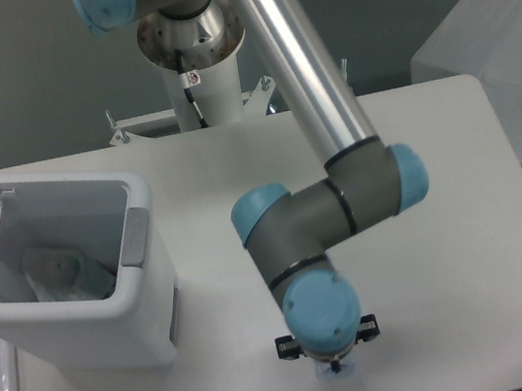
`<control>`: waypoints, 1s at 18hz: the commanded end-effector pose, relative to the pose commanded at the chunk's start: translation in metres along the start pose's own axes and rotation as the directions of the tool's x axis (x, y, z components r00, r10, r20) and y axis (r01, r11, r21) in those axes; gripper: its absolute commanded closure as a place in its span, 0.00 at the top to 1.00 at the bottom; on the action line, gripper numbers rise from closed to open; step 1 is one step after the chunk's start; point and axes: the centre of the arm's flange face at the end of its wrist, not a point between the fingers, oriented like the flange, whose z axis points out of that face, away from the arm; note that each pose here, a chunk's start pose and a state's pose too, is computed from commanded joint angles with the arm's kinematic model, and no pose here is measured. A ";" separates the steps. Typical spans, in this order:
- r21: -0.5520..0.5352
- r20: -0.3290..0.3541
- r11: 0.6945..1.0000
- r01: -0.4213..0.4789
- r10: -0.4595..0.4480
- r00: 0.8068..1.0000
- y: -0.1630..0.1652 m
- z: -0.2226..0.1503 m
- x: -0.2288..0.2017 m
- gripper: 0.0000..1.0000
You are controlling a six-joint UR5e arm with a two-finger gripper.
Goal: Place the trash in the trash can
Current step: 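Close the gripper on the bottle and lift it, then carry the held bottle over the trash bin opening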
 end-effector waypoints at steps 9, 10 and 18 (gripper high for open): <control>0.434 -0.268 0.901 0.003 0.126 0.955 0.011 -0.170 0.037 0.36; 0.474 -0.282 0.881 -0.002 0.154 0.947 0.015 -0.189 0.044 0.36; 0.703 -0.330 0.711 -0.020 0.352 0.876 0.031 -0.289 0.066 0.36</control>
